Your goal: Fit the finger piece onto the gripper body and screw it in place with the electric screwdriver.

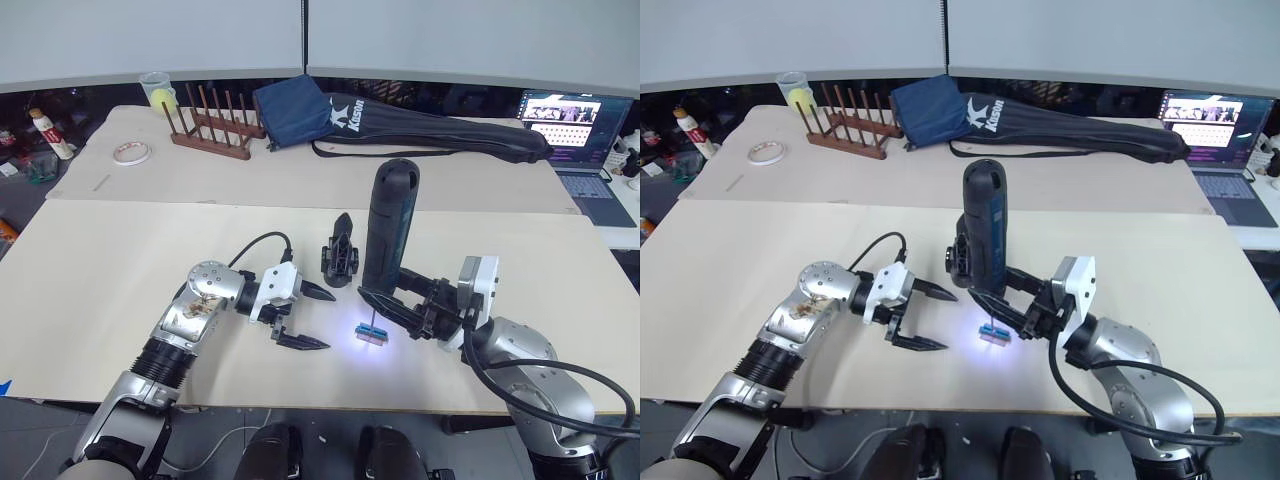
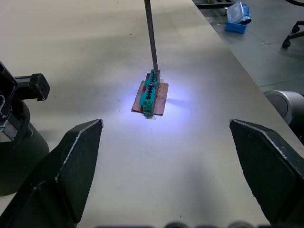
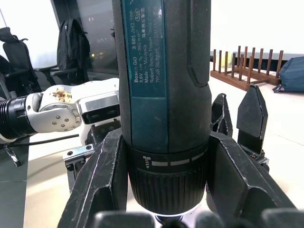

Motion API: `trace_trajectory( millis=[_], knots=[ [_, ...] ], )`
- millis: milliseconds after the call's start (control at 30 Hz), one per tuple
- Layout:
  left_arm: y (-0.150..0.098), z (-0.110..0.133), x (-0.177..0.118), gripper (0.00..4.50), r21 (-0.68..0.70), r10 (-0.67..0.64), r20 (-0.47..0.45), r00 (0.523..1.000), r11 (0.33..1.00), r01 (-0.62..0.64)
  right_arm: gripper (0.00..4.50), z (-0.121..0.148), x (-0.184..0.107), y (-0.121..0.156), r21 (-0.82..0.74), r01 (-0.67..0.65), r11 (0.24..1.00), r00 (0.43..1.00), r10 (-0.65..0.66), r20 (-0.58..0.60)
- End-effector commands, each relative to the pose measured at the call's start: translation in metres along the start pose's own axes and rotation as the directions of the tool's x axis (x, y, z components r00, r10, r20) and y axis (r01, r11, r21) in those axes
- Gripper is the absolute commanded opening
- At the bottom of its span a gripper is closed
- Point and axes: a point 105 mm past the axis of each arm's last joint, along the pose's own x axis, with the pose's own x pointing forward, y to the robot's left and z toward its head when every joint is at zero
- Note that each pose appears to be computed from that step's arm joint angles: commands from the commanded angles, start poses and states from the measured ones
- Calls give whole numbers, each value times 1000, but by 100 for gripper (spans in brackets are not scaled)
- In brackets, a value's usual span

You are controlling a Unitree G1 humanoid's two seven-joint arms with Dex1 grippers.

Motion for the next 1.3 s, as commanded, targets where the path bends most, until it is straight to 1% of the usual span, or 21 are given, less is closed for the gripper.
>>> trace_trajectory(
  millis=[33,567,1300],
  knots=[
    [4,7,0,450,46,0,3,1000,999,0,193,19,1,1,-73,-12,997,997,18,72],
    [5,0,0,450,49,2,0,1000,999,-2,193,19,1,-2,-71,0,997,997,5,75],
    [5,1,0,450,53,3,-2,1000,999,-3,193,20,1,-6,-77,11,997,997,-5,82]
  ],
)
